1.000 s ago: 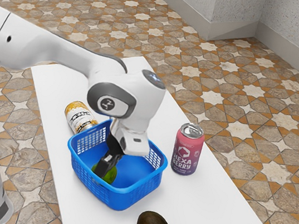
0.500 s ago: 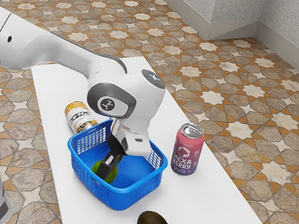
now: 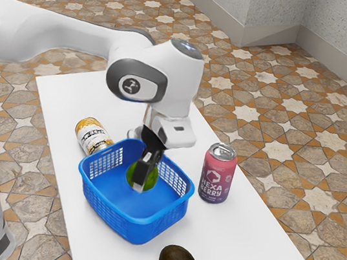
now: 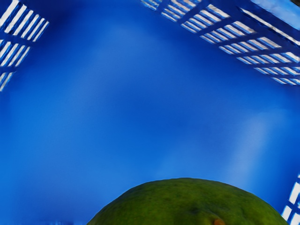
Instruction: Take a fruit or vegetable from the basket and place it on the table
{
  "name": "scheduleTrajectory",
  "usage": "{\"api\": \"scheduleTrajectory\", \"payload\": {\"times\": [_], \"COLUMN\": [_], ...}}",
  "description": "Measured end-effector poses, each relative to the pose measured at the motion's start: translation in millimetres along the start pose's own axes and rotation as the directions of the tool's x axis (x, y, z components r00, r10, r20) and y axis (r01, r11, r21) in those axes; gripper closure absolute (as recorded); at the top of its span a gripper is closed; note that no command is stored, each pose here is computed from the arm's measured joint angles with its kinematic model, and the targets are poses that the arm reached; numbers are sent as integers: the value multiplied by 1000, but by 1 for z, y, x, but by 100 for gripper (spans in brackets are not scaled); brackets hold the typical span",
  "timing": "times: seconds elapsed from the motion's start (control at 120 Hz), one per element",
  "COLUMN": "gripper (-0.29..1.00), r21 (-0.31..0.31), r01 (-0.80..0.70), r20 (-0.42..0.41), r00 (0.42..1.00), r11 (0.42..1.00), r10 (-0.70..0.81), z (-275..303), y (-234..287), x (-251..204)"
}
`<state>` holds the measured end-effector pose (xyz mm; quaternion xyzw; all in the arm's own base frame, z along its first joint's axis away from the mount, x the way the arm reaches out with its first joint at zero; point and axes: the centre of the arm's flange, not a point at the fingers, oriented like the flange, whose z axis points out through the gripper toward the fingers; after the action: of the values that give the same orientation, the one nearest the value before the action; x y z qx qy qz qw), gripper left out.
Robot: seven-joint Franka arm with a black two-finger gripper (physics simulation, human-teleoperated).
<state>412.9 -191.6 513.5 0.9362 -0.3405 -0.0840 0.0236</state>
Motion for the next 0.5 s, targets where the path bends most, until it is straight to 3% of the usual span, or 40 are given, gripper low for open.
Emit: {"api": "scheduleTrajectory", "payload": {"times": [0.275, 0.5], "gripper": [44, 30], "r21": [58, 36], "r01": [180, 395], "r20": [-87, -100], "r00": [981, 915], "r11": [982, 918], "r10": [-174, -390], "z": [-91, -108], "y": [-61, -139], "x": [-38, -94]}}
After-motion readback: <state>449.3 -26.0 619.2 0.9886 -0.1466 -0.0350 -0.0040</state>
